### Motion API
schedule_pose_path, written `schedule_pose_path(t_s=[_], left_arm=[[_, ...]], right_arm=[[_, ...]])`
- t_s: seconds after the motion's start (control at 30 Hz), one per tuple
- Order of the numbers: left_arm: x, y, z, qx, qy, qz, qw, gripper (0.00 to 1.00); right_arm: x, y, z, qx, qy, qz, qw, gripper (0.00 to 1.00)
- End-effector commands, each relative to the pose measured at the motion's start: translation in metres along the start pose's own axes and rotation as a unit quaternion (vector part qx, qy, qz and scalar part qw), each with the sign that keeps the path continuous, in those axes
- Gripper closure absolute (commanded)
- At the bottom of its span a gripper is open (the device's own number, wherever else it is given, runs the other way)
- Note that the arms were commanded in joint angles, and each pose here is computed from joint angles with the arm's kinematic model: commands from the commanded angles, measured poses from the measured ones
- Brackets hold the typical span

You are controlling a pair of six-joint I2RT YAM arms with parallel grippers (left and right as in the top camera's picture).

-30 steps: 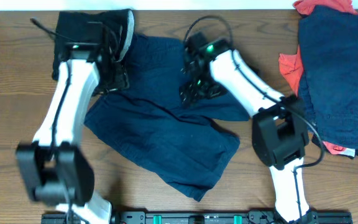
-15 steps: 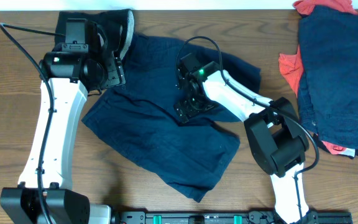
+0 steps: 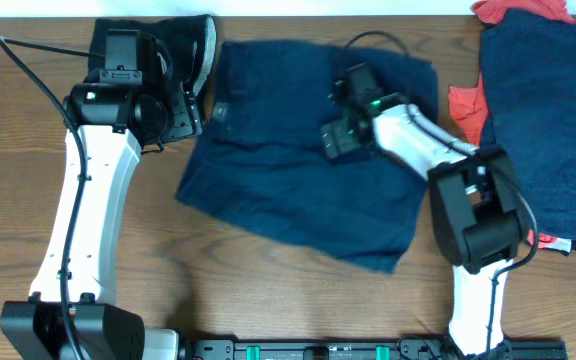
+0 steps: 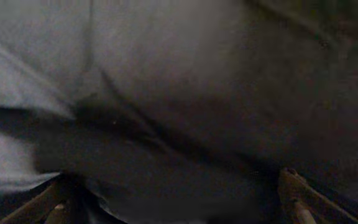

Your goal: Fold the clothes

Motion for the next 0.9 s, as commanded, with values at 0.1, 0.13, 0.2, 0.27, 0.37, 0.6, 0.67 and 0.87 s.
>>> schedule_pose_path(t_s=[0.1, 0.13, 0.2, 0.27, 0.37, 0.6, 0.67, 0.87], left_arm=[[-0.002, 0.002, -0.003, -0.005, -0.004, 0.006, 1.000, 0.21], [-0.002, 0.001, -0.002, -0.003, -0.004, 0.006, 1.000, 0.20], [-0.002, -0.001, 0.001, 0.003, -0.004, 0.008, 1.000, 0.20], [-0.001, -0.004, 0.005, 0.010, -0.003, 0.015, 1.000, 0.21], [-0.001, -0.008, 0.012, 0.020, -0.003, 0.034, 0.999, 0.20], [-0.001, -0.012, 0.022, 0.036, -0.004, 0.111, 0.993, 0.20], [-0.001, -0.012, 0.024, 0.040, -0.005, 0.129, 0.991, 0.20], [0.000, -0.023, 0.028, 0.068, -0.007, 0.145, 0.987, 0.18]], right_arm=[[-0.061, 0.005, 0.036, -0.020, -0.039, -0.037, 0.998, 0.01], [-0.062, 0.010, 0.036, -0.030, -0.028, -0.044, 0.998, 0.01], [-0.063, 0.020, 0.033, -0.044, -0.002, -0.049, 0.998, 0.01], [-0.064, 0.032, 0.026, -0.054, 0.018, -0.042, 0.998, 0.01], [-0.056, 0.054, 0.002, -0.069, 0.060, -0.038, 0.995, 0.01], [-0.033, 0.105, -0.115, -0.090, 0.105, -0.030, 0.990, 0.01], [-0.030, 0.105, -0.151, -0.085, 0.105, -0.030, 0.990, 0.01], [-0.025, 0.068, -0.226, -0.033, 0.106, 0.016, 0.994, 0.01]])
Point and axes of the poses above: each gripper's point midway between its finger pads, its own z axis out along the fingers, its own x axis along the line the jaws close on, y = z × x, the point moved 2 cm from there along -z, back along the fingers, and after that the axes turned 10 degrees about z, right-handed, at the moved point
